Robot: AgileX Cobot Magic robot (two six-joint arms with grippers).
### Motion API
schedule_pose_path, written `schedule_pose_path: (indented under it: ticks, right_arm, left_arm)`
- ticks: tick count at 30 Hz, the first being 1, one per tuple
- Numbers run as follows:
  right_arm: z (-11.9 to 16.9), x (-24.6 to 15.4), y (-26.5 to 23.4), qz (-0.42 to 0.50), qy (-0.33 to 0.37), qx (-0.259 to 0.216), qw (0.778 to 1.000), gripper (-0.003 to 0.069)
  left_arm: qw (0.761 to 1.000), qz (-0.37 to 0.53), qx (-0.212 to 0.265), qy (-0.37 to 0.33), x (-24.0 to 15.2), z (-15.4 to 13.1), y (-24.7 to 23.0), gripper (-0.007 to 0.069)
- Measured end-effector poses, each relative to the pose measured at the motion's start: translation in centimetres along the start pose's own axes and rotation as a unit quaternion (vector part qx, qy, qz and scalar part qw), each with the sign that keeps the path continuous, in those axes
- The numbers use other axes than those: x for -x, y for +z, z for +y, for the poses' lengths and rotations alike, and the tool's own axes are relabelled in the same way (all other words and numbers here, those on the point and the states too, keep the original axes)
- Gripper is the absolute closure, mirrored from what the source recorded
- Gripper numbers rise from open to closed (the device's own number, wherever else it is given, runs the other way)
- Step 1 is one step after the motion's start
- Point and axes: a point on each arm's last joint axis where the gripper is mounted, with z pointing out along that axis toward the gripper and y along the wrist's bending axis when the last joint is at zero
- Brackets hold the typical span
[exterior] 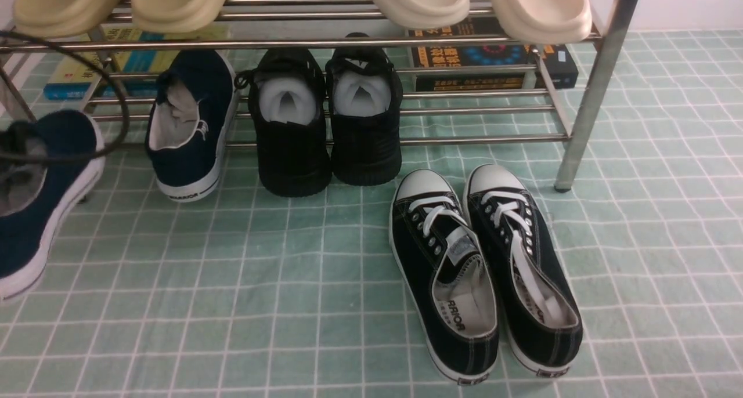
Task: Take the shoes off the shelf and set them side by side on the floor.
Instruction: 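Set the held shoe down on the floor in front of the rack with the left gripper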
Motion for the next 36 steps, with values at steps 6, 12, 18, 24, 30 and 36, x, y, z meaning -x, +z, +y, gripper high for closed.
schedule_pose_path:
  ticks: [6,12,18,24,30,36]
  right_arm:
    - [0.0,0.0,0.0,0.000,0.000,0.000,1.000,0.0421]
    - [0.0,0.0,0.0,0.000,0.000,0.000,1.000,0.0421]
    - [0.0,0.0,0.0,0.000,0.000,0.000,1.000,0.0421]
    - [0.0,0.0,0.0,0.000,0.000,0.000,1.000,0.0421]
    - [0.0,0.0,0.0,0.000,0.000,0.000,1.000,0.0421]
    - [0.0,0.0,0.0,0.000,0.000,0.000,1.000,0.0421]
  left_arm:
    - [1.000,-0.012,-0.016,0.018,-2.8,-0.3,4.0,0.0588]
    - [0.997,-0.058,-0.039,0.031,-4.3,-0.6,6.7,0.0588]
    - [0.997,-0.063,-0.042,0.027,-4.6,-0.7,7.0,0.0588]
    - [0.998,-0.057,-0.036,-0.012,-4.7,-0.5,7.0,0.0587]
    - [0.996,-0.067,-0.021,-0.050,-4.5,-0.2,7.0,0.0580]
    - [0.996,-0.072,-0.010,-0.050,-4.4,0.0,7.0,0.0510]
